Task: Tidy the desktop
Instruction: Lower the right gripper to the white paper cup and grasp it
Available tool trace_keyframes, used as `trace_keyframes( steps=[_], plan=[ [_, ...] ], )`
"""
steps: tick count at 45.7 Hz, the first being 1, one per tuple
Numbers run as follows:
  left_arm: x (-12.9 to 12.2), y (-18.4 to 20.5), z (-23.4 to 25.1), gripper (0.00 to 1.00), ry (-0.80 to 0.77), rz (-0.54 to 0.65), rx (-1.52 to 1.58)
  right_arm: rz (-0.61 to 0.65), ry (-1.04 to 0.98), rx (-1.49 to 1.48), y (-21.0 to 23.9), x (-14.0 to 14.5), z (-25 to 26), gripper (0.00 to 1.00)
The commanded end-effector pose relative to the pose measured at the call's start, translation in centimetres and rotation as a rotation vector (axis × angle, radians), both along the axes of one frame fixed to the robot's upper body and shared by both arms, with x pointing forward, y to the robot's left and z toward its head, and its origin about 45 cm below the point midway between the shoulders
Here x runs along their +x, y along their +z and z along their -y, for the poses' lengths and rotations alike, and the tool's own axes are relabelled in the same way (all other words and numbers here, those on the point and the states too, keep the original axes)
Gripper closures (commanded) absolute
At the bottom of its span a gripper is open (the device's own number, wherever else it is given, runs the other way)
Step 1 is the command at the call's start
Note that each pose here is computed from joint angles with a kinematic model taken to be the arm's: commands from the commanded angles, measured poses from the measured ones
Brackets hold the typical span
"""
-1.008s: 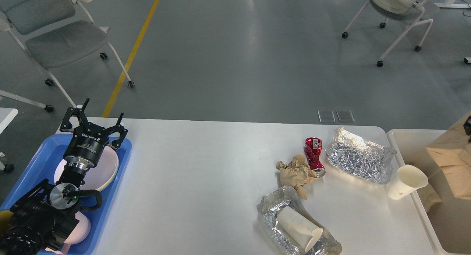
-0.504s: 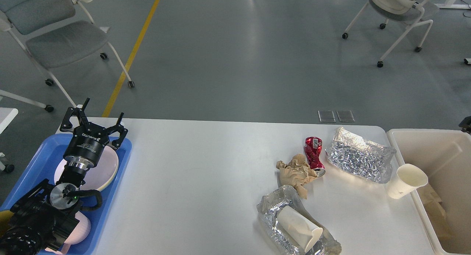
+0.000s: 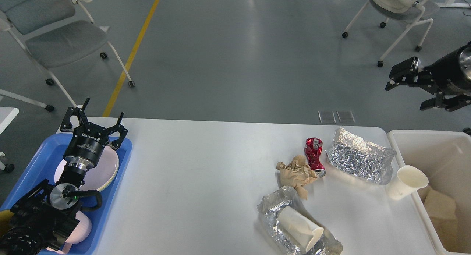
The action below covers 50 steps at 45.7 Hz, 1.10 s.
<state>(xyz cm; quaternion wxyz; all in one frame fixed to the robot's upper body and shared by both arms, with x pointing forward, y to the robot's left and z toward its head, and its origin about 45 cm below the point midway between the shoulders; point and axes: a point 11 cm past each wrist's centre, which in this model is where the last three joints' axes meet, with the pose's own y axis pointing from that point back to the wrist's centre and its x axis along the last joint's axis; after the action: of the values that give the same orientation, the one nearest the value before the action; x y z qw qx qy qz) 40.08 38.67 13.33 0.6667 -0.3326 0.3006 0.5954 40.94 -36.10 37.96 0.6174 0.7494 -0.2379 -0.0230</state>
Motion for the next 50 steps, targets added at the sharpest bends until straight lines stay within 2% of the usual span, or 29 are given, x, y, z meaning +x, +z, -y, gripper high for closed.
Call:
trace_keyframes(
  steps=[1,7,14,19,27,36,50],
  plan=[
    [0.0,0.0,0.0,0.04,0.000,0.000,0.000,-0.111,0.111,0.001,1.7,-1.1,-4.2,0.00],
    [0.0,0.0,0.0,0.04,0.000,0.000,0.000,-0.107,0.096,-0.008,1.1,-0.9,-3.6,0.00],
    [0.0,0.0,0.0,0.04,0.000,0.000,0.000,-0.113,-0.059,-0.019,-5.3,-1.8,2.7,0.00],
    [0.0,0.0,0.0,0.04,0.000,0.000,0.000,-0.144,-0.184,-0.055,-10.5,-3.9,8.2,0.00],
    [0.0,0.0,0.0,0.04,0.000,0.000,0.000,-0.165,-0.321,-0.085,-15.0,-7.5,13.8,0.00],
    [0.0,0.0,0.0,0.04,0.000,0.000,0.000,-0.128,-0.397,-0.098,-18.5,-9.8,15.8,0.00],
    [0.0,0.0,0.0,0.04,0.000,0.000,0.000,-0.075,-0.440,-0.135,-22.6,-11.5,16.2,0.00]
  ],
)
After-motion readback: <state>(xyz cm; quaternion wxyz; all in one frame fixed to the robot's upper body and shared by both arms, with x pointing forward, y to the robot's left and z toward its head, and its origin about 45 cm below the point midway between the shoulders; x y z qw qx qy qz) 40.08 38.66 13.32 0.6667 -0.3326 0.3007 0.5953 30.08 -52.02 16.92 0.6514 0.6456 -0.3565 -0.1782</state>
